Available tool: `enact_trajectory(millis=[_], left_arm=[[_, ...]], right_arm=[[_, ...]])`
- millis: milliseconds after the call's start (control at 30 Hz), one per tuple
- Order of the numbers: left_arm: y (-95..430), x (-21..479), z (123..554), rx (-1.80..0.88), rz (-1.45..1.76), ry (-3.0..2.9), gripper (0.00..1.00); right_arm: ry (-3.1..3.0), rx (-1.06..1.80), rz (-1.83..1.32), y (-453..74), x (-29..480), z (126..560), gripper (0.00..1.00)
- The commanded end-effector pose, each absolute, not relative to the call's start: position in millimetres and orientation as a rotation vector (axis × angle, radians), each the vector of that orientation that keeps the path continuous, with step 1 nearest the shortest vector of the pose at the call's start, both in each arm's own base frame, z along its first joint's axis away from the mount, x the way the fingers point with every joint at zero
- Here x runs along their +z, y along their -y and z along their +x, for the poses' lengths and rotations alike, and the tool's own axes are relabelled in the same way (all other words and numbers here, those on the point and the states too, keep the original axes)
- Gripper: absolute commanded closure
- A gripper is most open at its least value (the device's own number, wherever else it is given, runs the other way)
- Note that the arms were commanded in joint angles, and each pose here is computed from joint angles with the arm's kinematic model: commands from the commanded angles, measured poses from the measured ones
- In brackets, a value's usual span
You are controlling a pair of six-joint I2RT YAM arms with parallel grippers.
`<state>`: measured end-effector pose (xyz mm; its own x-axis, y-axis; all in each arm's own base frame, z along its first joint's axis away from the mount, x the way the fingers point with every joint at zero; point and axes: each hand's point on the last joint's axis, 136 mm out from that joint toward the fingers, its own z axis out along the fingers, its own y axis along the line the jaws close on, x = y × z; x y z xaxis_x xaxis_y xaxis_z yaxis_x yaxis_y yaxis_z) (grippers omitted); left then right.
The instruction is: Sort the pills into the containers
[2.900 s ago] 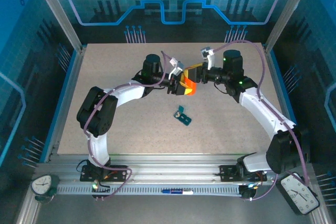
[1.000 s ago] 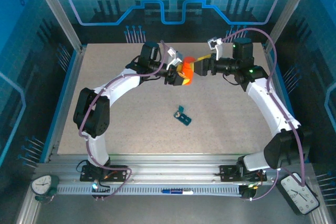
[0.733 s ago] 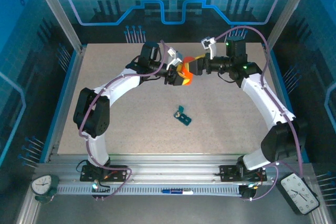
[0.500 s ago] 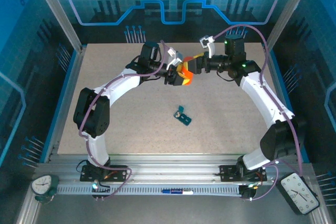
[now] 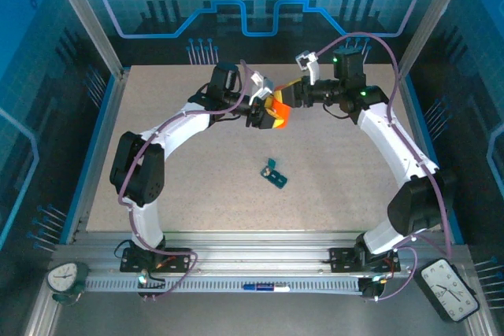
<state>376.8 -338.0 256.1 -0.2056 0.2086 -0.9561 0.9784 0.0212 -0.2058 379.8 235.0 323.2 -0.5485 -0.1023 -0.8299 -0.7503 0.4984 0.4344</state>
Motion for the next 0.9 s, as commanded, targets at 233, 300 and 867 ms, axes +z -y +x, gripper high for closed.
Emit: enact_trajectory(millis=[233, 300, 867], left_arm=[[336, 281, 375, -1.255, 1.273, -1.460, 1.00], [336, 281, 375, -1.258, 1.273, -1.461, 1.00], [336, 282, 375, -1.262, 1.276, -1.457, 1.00]], right_arm=[[-1.938, 1.063, -0.716, -234, 333, 375, 0.77], [-1.901, 1.075, -0.694, -231, 342, 377, 0.77], [-1.734, 1.122, -0.602, -219, 373, 382, 0.80]])
